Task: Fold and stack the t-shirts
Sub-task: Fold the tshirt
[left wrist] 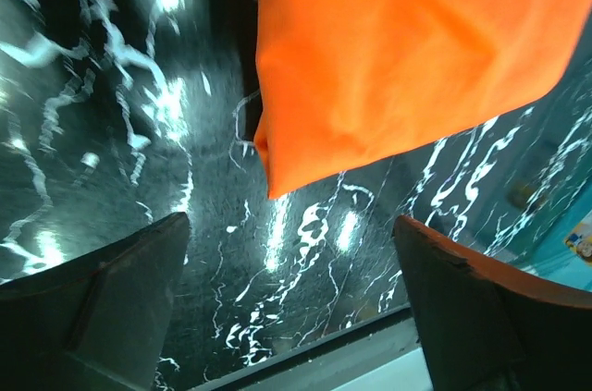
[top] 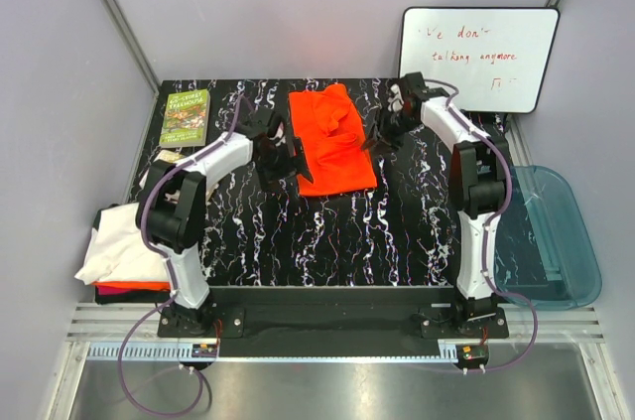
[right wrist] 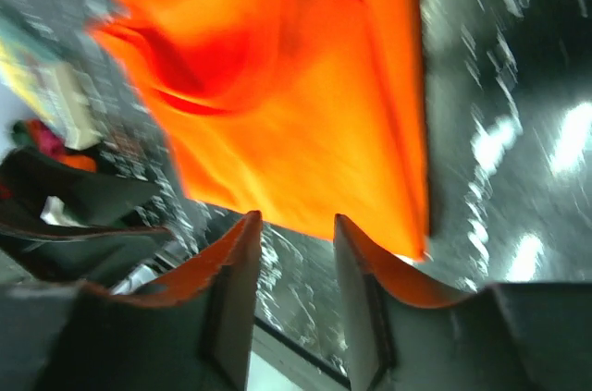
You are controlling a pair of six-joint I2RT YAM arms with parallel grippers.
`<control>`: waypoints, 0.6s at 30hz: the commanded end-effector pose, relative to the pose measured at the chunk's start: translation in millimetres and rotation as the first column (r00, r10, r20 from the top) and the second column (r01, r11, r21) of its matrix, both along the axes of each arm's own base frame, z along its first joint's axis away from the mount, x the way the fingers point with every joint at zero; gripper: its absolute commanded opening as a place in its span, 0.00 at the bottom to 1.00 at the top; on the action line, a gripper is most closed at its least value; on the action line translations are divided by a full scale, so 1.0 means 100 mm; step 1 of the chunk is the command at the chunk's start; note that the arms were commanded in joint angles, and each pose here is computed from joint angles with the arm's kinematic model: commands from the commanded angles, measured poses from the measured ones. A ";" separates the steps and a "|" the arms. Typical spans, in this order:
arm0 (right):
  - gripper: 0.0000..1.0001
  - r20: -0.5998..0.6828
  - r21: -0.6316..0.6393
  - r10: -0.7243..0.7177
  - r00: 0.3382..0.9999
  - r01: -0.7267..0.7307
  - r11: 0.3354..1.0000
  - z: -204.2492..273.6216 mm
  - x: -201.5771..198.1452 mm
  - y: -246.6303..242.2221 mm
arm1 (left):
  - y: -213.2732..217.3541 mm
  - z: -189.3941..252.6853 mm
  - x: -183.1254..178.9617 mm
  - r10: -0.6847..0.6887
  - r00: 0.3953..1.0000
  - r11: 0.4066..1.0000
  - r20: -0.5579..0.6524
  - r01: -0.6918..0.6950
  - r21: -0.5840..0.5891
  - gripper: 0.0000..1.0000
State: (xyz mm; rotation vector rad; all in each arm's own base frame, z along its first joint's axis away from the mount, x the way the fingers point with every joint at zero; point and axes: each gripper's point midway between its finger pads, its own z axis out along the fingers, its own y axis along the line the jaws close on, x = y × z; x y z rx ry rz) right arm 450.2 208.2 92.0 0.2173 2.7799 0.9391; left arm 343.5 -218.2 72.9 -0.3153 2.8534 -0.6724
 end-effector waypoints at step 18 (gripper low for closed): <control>0.43 -0.139 -0.124 -0.032 0.990 0.014 0.992 -0.42 -0.59 -0.28 | -0.47 -0.37 0.17 -0.037 0.999 0.994 -0.016 0.035 -0.101 0.00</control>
